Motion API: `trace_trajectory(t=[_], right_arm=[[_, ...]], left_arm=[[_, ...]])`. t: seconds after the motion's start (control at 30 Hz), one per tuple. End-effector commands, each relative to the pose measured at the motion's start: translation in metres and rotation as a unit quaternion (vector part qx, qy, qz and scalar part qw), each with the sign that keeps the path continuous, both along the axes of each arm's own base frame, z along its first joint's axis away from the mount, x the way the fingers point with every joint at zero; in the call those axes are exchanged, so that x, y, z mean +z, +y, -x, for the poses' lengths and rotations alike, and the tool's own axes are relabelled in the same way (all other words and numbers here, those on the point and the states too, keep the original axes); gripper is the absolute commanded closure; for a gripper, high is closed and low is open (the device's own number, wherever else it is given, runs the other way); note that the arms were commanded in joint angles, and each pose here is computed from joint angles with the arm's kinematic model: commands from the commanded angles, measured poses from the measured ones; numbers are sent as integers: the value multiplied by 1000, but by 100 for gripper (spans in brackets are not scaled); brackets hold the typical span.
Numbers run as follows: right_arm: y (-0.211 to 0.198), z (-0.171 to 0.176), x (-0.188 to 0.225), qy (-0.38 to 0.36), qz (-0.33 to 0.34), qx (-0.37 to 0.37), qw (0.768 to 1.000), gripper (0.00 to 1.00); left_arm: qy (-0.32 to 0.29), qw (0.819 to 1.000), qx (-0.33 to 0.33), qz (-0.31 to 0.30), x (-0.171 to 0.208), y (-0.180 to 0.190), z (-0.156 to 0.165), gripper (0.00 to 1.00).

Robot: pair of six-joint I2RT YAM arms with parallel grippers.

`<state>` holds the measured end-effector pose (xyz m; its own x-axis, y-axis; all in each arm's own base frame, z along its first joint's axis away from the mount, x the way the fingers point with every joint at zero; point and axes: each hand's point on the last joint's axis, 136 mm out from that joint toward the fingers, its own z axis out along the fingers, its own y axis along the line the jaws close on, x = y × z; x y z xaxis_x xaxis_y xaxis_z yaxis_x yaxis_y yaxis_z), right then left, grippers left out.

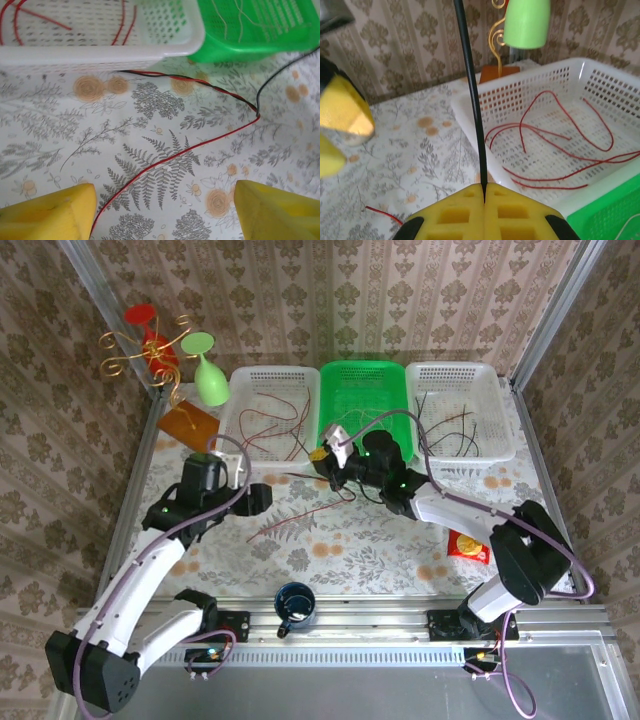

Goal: Untangle the cables

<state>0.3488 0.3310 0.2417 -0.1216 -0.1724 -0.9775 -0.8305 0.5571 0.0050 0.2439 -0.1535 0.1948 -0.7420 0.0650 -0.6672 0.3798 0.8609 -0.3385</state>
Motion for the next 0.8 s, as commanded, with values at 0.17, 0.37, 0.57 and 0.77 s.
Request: trace_trajectory(t=[0.17,0.37,0.57,0.77], right_arm=[[-11,3,51,-17,-70,-3,997,100],[-13,9,64,-19,-85,2,996,100],[-16,14,73,-22,-92,5,995,100],[-20,17,82,-25,-102,7,994,100]], left_arm=[[-156,967,-194,-51,5,-52,18,22],[-221,921,-309,-86,-9,-77,34,20],[-293,882,-349,-117,-18,-90,28,24],[-372,846,-360,-126,-31,-102,23,25]])
